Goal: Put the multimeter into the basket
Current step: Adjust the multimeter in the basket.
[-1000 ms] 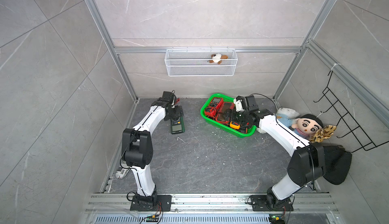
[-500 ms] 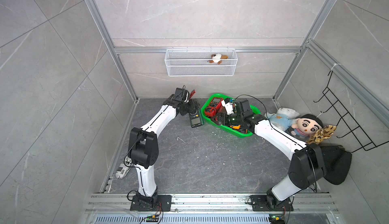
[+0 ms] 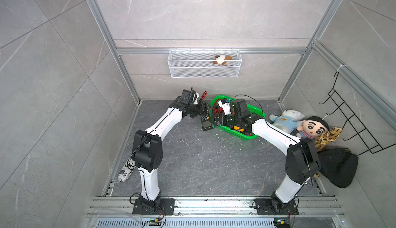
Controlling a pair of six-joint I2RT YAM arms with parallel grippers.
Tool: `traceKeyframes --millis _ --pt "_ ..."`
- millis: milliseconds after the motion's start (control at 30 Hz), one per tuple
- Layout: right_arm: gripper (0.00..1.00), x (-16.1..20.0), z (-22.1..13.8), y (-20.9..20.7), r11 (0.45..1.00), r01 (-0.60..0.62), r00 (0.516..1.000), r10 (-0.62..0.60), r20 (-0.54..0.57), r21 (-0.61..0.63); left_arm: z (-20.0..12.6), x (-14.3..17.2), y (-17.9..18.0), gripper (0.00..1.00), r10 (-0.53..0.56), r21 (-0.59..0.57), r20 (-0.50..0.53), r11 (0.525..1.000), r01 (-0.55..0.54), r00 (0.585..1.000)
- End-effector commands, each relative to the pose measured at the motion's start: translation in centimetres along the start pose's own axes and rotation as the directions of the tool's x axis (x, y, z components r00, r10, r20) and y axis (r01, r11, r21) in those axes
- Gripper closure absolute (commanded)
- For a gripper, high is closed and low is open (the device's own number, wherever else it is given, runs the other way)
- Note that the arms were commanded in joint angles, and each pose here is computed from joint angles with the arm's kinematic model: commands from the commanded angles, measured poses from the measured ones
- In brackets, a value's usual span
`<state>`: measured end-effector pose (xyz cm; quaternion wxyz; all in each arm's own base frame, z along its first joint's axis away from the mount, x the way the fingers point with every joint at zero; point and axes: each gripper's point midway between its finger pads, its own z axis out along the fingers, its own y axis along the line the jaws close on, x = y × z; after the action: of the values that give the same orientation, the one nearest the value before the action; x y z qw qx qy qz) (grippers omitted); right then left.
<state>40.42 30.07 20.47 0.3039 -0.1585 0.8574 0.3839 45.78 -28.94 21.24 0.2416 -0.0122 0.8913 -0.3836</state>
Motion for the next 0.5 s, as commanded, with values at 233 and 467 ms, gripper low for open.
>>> traceKeyframes --millis 233,467 --pt "0.42 -0.2 1.3 -0.4 1.000 0.024 1.000 -0.024 -0.014 0.017 -0.4 -1.6 -5.1 1.00 0.043 0.182 0.028 0.982 -0.048 0.999" --pt "0.78 -0.4 1.0 -1.2 0.997 0.011 1.000 -0.011 -0.001 0.076 -0.1 -1.9 -5.3 0.58 0.023 0.198 0.029 0.980 -0.028 0.999"
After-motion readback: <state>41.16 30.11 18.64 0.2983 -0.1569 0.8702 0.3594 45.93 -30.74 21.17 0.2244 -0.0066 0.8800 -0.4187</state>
